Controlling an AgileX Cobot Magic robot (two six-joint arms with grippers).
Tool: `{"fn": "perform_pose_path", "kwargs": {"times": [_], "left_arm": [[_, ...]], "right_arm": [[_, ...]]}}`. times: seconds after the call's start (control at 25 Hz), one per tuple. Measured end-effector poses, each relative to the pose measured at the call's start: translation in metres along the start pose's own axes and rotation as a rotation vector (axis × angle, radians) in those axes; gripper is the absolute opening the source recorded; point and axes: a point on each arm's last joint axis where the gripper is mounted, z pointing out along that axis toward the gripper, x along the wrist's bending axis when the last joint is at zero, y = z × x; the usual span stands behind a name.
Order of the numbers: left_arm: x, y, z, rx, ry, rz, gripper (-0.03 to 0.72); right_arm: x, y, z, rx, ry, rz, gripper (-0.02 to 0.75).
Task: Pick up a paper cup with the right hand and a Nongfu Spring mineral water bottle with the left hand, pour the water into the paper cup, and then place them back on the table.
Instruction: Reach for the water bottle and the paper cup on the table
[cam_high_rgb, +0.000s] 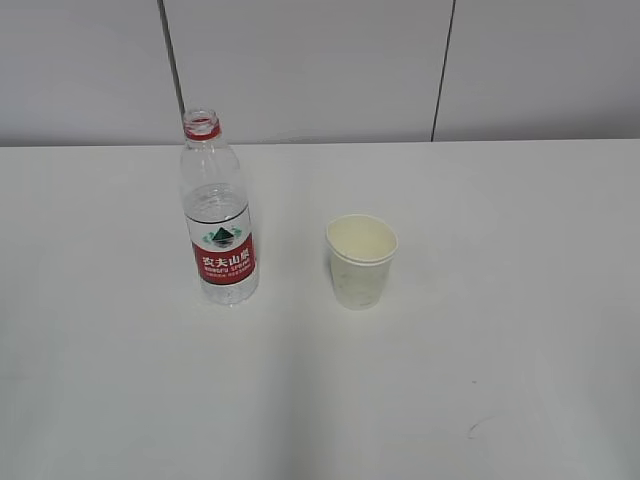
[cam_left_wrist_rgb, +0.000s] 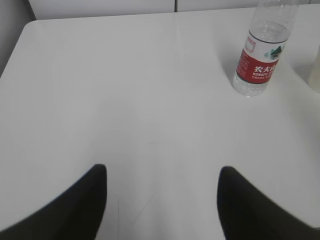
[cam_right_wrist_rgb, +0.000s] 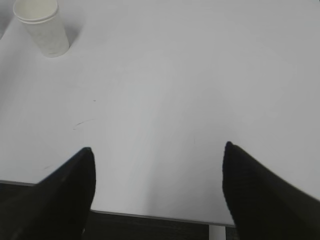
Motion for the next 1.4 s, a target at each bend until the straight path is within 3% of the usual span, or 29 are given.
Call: {"fn": "perform_pose_path", "kwargs": {"times": [1.4], "left_arm": [[0.0000, 0.0000, 0.0000, 0.000, 0.000, 0.000, 0.437]], "right_arm": [[0.0000, 0.0000, 0.0000, 0.000, 0.000, 0.000, 0.587]]}}
